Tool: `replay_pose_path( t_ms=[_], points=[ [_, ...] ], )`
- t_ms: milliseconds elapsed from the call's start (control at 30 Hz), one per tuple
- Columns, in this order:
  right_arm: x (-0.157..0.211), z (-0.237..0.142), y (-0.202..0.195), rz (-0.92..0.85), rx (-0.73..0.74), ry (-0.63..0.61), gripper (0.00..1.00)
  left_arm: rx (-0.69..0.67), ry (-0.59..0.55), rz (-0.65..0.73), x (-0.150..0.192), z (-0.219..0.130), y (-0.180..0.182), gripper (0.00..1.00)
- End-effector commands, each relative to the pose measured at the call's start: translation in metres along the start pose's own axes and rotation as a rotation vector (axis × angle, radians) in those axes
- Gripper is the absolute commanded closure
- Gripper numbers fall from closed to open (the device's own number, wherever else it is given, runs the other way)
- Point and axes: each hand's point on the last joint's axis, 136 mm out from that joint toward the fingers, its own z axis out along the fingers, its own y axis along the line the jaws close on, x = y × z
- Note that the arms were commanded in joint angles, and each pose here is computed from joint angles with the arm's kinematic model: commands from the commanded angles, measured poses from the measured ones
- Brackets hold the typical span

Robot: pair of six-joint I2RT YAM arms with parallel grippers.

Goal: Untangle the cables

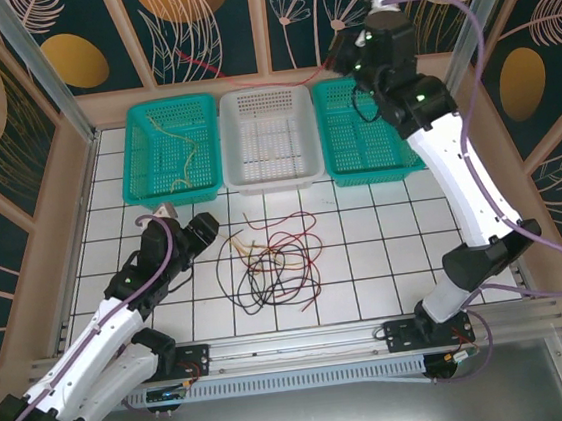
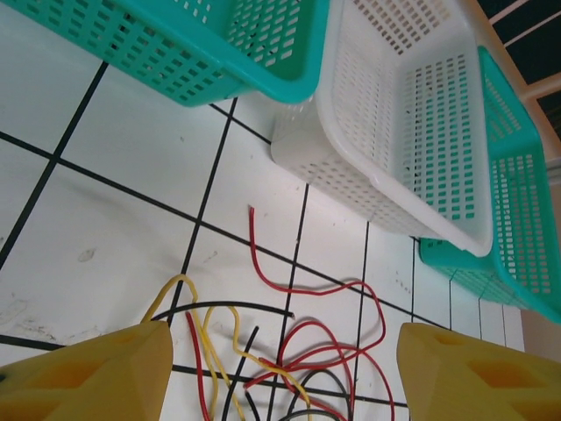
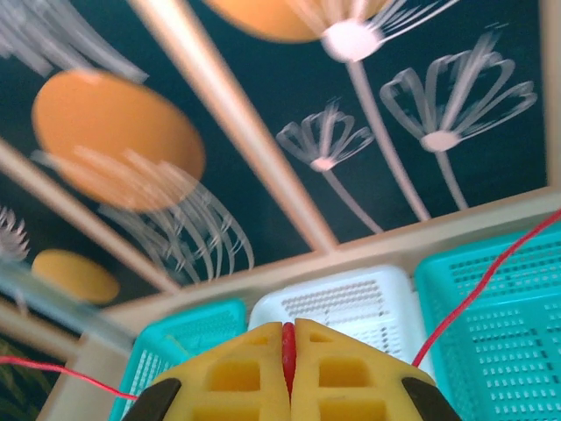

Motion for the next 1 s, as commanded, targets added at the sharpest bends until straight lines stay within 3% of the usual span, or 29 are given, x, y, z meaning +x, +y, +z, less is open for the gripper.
replay_pose_path(
  t_ms=[0, 100, 267, 433, 567, 633, 800, 967],
  points=[
    [-0.044, -0.004, -0.019, 0.099, 0.018, -0.140, 1.00, -0.024, 0.056, 0.024, 0.015, 0.003, 0.013, 0.32],
    [-0.051, 0.011, -0.061, 0.152, 0.066, -0.153, 1.00, -0.033, 0.076, 0.019, 0.020, 0.006, 0.018, 0.32],
    [-0.029, 0.052, -0.123, 0.217, 0.089, -0.106, 1.00, -0.024, 0.095, 0.014, 0.025, 0.010, 0.018, 0.33],
    [0.019, 0.086, -0.172, 0.208, 0.180, -0.063, 1.00, -0.031, 0.129, 0.012, 0.031, 0.011, 0.019, 0.35],
    [0.078, 0.105, -0.205, 0.222, 0.231, 0.036, 1.00, -0.049, 0.125, 0.009, 0.033, 0.008, 0.026, 0.34],
    [0.101, 0.108, -0.214, 0.226, 0.238, 0.078, 0.93, -0.052, 0.126, 0.007, 0.034, 0.008, 0.028, 0.34],
    [0.143, 0.115, -0.224, 0.159, 0.251, 0.241, 0.56, -0.075, 0.154, 0.017, 0.043, 0.015, 0.038, 0.33],
    [0.139, 0.093, -0.229, 0.078, 0.309, 0.263, 0.43, -0.071, 0.191, 0.002, 0.055, 0.024, 0.045, 0.33]
  ],
)
